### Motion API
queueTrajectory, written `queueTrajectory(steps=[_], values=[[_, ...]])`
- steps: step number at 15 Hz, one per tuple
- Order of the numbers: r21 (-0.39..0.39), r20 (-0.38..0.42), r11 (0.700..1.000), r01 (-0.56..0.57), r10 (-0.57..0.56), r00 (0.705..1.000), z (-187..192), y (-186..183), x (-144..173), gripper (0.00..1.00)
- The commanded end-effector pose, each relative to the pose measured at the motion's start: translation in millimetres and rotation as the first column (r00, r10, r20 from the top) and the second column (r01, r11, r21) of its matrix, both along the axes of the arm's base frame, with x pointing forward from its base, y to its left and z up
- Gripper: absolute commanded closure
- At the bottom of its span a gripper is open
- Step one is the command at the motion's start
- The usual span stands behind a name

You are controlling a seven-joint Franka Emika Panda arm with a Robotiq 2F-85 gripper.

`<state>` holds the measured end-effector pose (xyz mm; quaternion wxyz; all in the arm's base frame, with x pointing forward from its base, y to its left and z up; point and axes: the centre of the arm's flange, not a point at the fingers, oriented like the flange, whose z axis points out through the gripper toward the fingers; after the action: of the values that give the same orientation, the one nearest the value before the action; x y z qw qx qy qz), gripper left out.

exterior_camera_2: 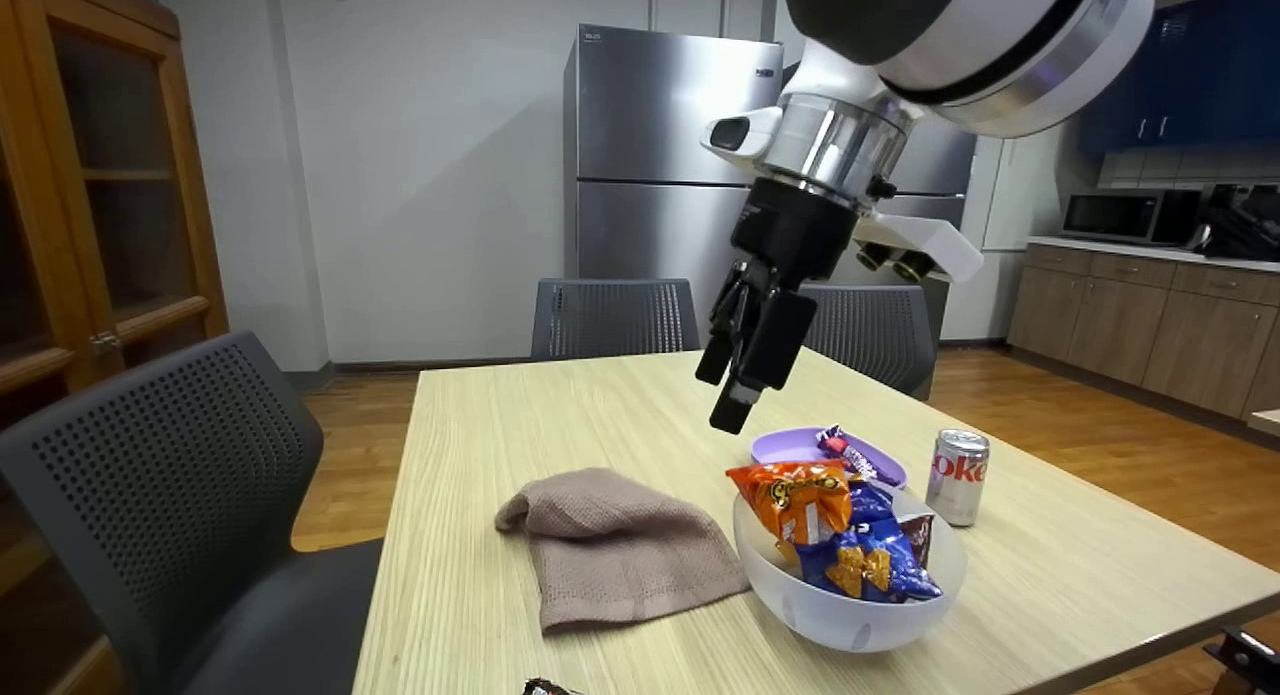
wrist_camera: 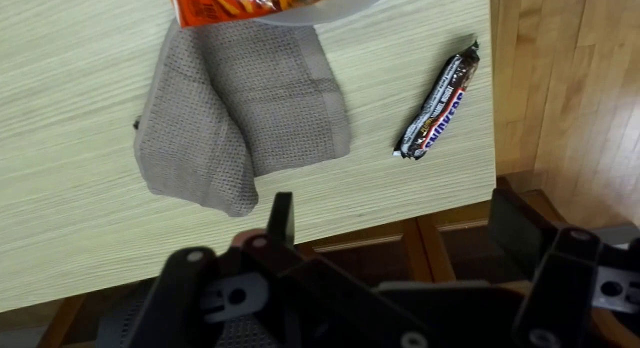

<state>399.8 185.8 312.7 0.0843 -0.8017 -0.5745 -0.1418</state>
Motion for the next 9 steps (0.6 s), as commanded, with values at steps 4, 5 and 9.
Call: queueTrajectory(steps=[4, 5, 9], values=[[-0.009, -0.061, 0.999, -0.032, 0.031, 0.998, 4.6, 47.3, -18.1, 0.00], [-0.016, -0.072, 1.000, -0.024, 0.023, 0.997, 2.2, 54.8, -20.7, 0.00], [-0.066, -0.095, 0.998, 0.011, -0.018, 0.995, -9.8, 77.2, -27.6, 0.00]])
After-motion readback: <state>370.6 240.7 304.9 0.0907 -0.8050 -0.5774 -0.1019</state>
